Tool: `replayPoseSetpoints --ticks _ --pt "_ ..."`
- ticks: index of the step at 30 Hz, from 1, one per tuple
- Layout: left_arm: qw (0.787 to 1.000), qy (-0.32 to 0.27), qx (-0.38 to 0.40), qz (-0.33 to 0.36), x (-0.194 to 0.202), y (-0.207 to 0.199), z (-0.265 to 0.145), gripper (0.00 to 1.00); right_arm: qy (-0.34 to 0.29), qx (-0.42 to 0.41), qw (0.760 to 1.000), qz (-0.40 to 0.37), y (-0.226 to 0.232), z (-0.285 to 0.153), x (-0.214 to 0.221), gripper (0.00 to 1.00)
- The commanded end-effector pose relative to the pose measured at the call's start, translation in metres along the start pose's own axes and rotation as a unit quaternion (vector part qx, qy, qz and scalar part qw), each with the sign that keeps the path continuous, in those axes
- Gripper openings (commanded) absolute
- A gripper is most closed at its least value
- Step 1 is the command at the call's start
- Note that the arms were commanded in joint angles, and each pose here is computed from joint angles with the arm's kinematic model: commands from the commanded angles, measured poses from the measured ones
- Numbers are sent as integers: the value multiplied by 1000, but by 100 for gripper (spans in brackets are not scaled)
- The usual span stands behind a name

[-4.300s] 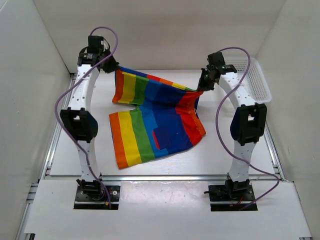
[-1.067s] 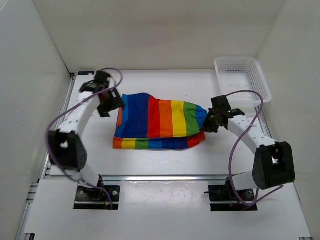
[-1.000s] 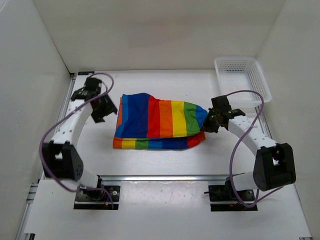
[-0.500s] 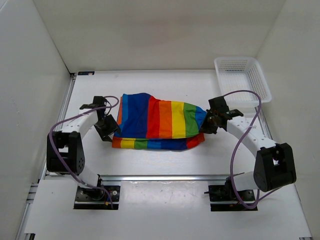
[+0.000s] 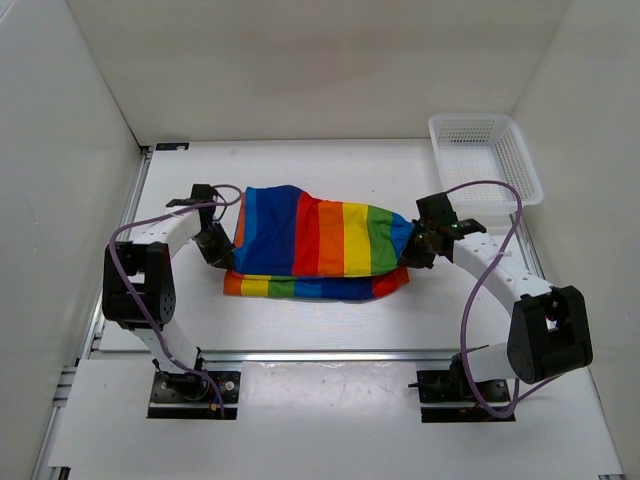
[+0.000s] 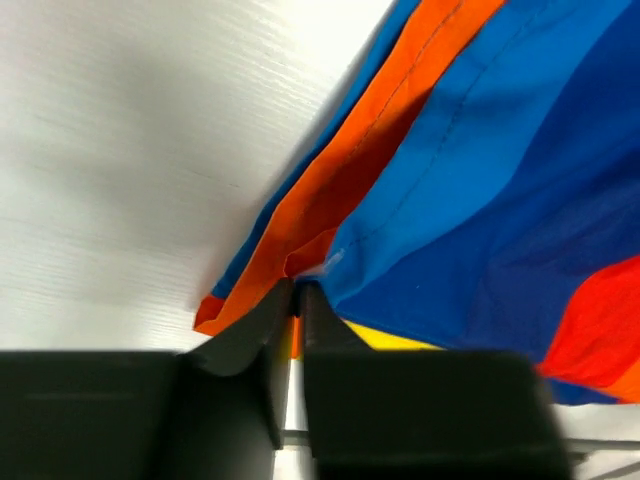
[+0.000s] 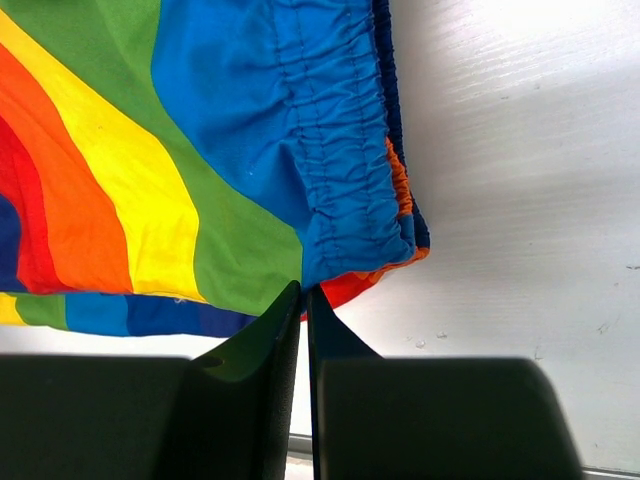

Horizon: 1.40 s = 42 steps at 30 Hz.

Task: Fold and stack the shorts
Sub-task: Fold the shorts

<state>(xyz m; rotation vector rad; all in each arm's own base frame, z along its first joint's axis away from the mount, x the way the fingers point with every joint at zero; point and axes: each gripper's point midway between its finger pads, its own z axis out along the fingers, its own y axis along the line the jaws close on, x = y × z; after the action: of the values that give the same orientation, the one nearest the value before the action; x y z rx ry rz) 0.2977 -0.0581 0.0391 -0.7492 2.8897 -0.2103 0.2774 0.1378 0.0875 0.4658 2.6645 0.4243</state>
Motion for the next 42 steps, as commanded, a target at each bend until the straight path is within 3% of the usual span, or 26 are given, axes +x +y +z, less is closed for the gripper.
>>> replayPoseSetpoints --ticks 1,3,6,7,12,16,27,28,31,37,42 --pt "999 -31 10 12 -16 -9 -9 16 0 6 1000 -4 0 -3 0 10" --pt "999 -34 18 18 -16 -11 -13 10 0 6 1000 -4 0 -5 1 13" --pt "998 -50 43 21 -16 -18 -32 10 -4 10 1000 -9 -1 -10 -1 53" --pt "997 -51 51 22 -14 -20 -38 10 -8 12 1000 -9 -3 -13 -2 76" --pt "993 -86 79 27 -15 -26 -72 10 -18 19 1000 -4 -6 -15 -3 79" --pt "992 -89 86 28 -18 -31 -82 10 -12 30 999 -4 -11 -4 -2 75" --pt "989 -106 95 39 -30 -40 -101 10 -5 50 999 12 -9 33 -16 52" --pt "989 -106 95 39 -30 -40 -101 10 -1 54 998 12 -11 35 -15 33" --pt "988 -114 100 44 -34 -43 -109 10 -28 60 998 10 -6 31 -32 0" --pt "982 -145 103 56 -46 -50 -156 10 -88 52 994 -29 14 -19 -73 0" --pt "980 -153 114 49 -28 -39 -173 10 -86 28 995 -49 19 -43 -58 0"
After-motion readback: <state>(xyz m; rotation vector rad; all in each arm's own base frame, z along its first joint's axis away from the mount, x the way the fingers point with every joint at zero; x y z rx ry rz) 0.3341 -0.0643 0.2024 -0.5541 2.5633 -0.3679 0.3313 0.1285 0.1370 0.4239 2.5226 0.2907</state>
